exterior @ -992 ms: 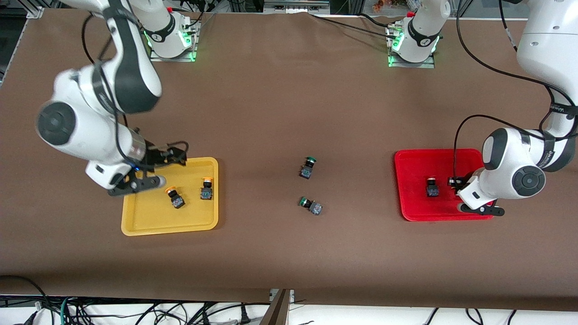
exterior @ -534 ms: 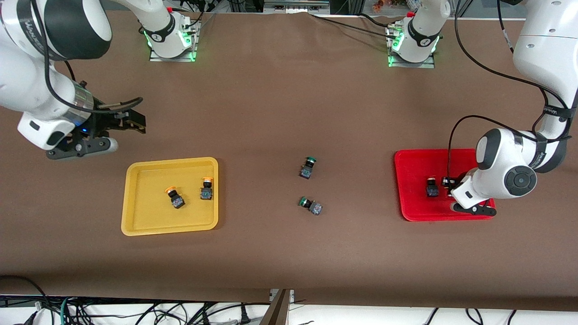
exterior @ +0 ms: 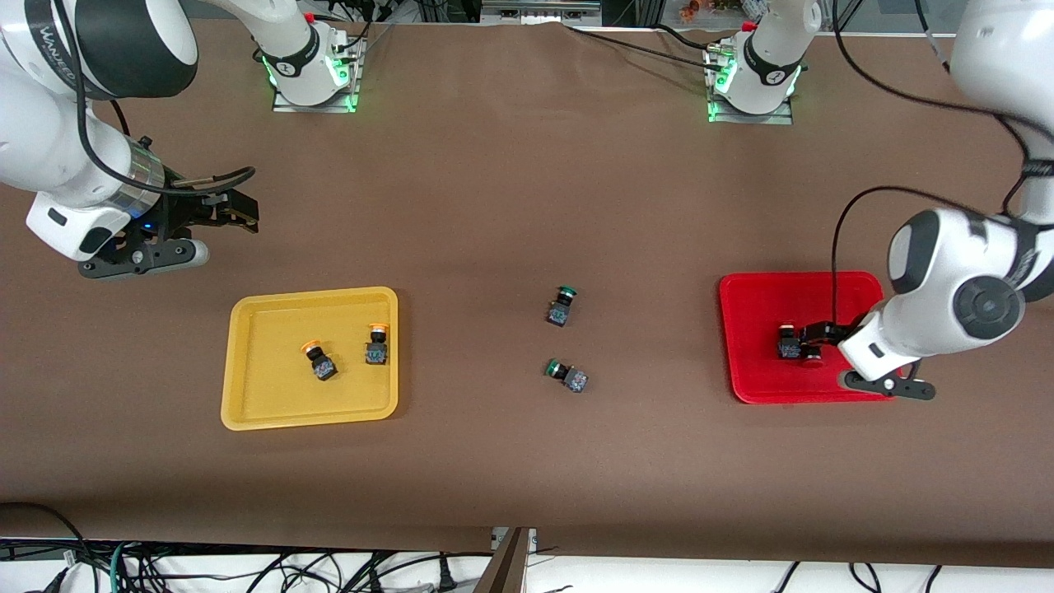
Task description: Place red and yellow buttons in trays
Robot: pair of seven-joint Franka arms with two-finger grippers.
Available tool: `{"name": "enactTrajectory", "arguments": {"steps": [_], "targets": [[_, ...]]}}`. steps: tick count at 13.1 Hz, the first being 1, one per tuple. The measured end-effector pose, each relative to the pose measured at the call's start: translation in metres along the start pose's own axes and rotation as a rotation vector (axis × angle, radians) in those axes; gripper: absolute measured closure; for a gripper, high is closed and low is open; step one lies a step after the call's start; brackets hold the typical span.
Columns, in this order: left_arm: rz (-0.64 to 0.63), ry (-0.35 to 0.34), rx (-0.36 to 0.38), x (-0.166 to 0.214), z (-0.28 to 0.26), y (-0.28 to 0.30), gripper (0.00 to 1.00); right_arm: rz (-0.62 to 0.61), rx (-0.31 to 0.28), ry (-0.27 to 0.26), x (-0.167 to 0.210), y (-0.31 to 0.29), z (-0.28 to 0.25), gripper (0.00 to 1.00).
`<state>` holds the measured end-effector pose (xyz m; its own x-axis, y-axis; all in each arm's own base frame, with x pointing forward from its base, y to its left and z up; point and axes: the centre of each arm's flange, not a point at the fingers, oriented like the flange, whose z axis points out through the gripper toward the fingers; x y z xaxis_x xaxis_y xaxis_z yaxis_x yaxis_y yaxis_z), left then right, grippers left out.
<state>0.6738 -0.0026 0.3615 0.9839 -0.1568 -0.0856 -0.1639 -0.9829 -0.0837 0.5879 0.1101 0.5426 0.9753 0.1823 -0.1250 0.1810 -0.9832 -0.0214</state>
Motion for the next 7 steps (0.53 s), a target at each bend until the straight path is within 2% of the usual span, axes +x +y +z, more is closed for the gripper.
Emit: {"name": "enactTrajectory", "arguments": {"steps": [2,4,7], "targets": [[-0.028,0.068,-0.004,-0.01,-0.085,0.003,0.0,-0.001,0.0,0.004,0.0,0.0,-0.001,0.0],[-0.084,0.11,-0.064,-0.025,-0.154,-0.007,0.0,-0.001,-0.001,0.013,0.001,-0.001,-0.004,0.0],[-0.132,0.081,-0.103,-0.046,-0.198,-0.029,0.0,-0.001,-0.001,0.016,0.001,-0.001,-0.005,0.0]]}}
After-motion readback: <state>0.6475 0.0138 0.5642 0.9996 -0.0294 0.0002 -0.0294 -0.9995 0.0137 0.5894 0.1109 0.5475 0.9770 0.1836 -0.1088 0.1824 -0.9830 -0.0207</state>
